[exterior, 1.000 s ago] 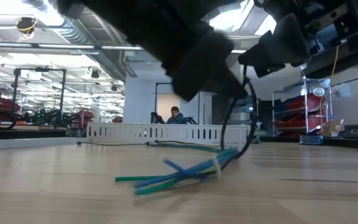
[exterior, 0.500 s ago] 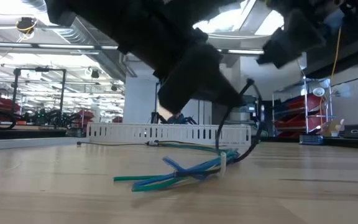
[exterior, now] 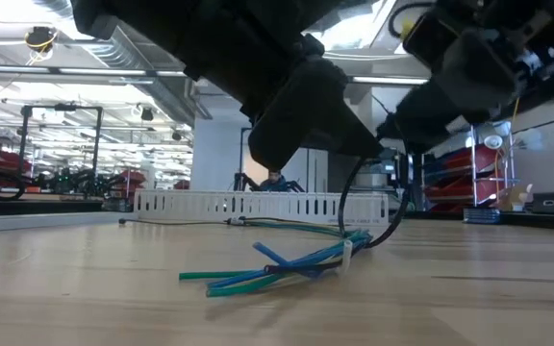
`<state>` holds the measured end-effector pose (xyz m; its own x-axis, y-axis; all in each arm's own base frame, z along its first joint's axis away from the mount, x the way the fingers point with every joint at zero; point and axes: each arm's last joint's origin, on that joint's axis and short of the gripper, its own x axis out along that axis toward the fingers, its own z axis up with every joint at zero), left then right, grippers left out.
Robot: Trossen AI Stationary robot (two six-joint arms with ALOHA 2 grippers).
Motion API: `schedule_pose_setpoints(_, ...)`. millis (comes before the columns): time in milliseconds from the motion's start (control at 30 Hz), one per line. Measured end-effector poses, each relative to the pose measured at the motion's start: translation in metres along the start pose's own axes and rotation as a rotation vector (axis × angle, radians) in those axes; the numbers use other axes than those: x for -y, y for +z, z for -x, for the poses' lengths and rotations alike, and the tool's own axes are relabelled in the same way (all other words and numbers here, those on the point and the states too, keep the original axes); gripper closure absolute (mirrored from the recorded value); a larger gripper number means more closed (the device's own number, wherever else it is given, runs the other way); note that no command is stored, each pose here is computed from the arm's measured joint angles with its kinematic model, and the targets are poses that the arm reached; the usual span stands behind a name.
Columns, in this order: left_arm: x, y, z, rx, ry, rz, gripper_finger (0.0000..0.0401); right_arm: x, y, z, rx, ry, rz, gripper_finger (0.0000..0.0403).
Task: Ziptie cables
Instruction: Wrap the black zip tie on the cable
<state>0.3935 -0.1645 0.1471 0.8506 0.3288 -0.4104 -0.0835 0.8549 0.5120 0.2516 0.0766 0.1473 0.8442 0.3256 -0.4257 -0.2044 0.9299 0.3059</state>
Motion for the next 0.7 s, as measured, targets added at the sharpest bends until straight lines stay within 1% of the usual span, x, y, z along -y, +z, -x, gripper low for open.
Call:
schedule_pose_setpoints(167,-0.0002,0.0007,0.0,0.006,0.002,0.005,0.0401,-0.0021,0.0028,-0.0055,0.06,0.074,0.003,0.0249)
schedule_pose_setpoints(267,-0.0003,0.0012,0.0,0.01,0.002,0.009,0.0401,-0.0012,-0.0004,-0.0075,0.042,0.079,0.0,0.0257)
schedule_pose_setpoints(300,-0.0003,0.0013,0.0,0.011,0.003,0.009,0.0401,-0.0018,0.0009,-0.0081,0.045,0.09,0.001,0.0266)
schedule_pose_setpoints(367,-0.0003,0.0013,0.0,0.011,0.003,0.009,0.0401,-0.0023,0.0013,-0.0082,0.045,0.098,0.006,0.0296)
schedule_pose_setpoints(467,-0.0003,0.0015,0.0,0.012,0.003,0.01,0.0401,-0.0023,0.0014,-0.0084,0.049,0.096,0.034,0.0366)
schedule_pose_setpoints(500,-0.0003,0.0015,0.0,0.012,0.003,0.01,0.0401,-0.0024,0.002,-0.0083,0.056,0.098,0.045,0.0383)
schedule_pose_setpoints(567,-0.0005,0.0015,-0.0001,0.012,0.004,0.011,0.0401,-0.0025,0.0025,-0.0083,0.063,0.095,0.065,0.0393)
schedule_pose_setpoints(633,-0.0005,0.0014,-0.0001,0.012,0.004,0.012,0.0401,-0.0017,0.003,-0.0084,0.081,0.042,0.097,0.0398)
schedule_pose_setpoints(700,-0.0005,0.0012,-0.0001,0.009,0.006,0.013,0.0401,-0.0039,0.0024,-0.0086,0.1,-0.029,0.157,0.0401)
